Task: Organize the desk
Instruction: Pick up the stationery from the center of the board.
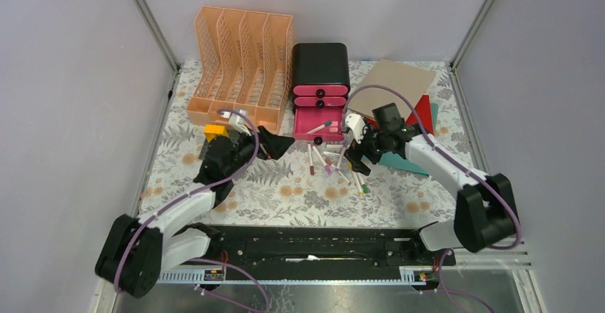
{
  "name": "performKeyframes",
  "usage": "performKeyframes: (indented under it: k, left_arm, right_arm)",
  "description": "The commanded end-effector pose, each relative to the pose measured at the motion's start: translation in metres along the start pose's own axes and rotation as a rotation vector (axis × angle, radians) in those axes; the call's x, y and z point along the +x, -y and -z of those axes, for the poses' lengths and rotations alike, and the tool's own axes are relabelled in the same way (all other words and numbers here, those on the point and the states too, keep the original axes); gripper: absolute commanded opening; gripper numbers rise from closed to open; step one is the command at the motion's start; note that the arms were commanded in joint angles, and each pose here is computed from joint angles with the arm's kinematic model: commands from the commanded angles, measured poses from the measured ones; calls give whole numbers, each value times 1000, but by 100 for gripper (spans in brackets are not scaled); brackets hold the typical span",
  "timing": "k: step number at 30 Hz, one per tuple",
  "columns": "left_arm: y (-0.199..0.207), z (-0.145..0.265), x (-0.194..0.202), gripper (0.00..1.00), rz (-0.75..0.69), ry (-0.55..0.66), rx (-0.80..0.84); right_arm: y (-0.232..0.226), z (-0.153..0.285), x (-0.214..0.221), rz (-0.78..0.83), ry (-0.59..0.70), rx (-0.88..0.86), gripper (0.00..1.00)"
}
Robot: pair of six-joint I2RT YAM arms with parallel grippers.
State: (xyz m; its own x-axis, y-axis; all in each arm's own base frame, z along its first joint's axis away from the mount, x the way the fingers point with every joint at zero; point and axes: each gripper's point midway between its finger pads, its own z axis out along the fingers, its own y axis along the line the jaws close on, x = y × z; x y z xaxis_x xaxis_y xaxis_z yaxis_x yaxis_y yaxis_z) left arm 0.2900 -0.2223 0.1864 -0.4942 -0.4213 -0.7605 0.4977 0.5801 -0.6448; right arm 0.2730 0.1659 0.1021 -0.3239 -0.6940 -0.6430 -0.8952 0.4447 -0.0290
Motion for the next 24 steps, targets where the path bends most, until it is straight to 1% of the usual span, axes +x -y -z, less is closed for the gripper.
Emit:
performKeyframes:
  k: [1,4,8,13,15,16,17,18,19,21,24]
  left_arm:
    - [16,17,-15,99,-19,75,37]
    - [13,26,-12,99,-25,84,15]
    - [8,34,-8,99,-33,91,-6]
    - [3,41,-5,99,-44,101,-29]
    - [3,42,-5,99,-48,105,-30]
    - [2,43,-4,99,-49,105,-33]
    - [2,43,-4,99,-48,105,-34]
    - [2,43,-4,99,-48,103,-36]
    - [2,44,-4,99,-51,102,-34]
    - [2,45,-4,99,-51,103,-36]
    - [0,47,-3,99,-56,108,-45]
  right_arm:
    - [3,-7,12,-95,-102,-27,100]
    - [5,-17,29,-136,-184,-35,100]
    - [6,-24,43,-153,-248,-40,100]
    - [1,-23,41,-154,-232,-64,100]
    - [-1,-24,40,-163,-234,-81,92]
    - [-2,-25,41,-171,-240,-88,85]
    - [-3,-26,42,-182,-251,-95,76]
    - [-2,-28,44,-193,-264,-96,62]
    - [-2,-29,47,-206,-281,-100,55]
    - [-2,-32,52,-223,-309,-100,48]
    - [-1,-35,57,-237,-332,-95,44]
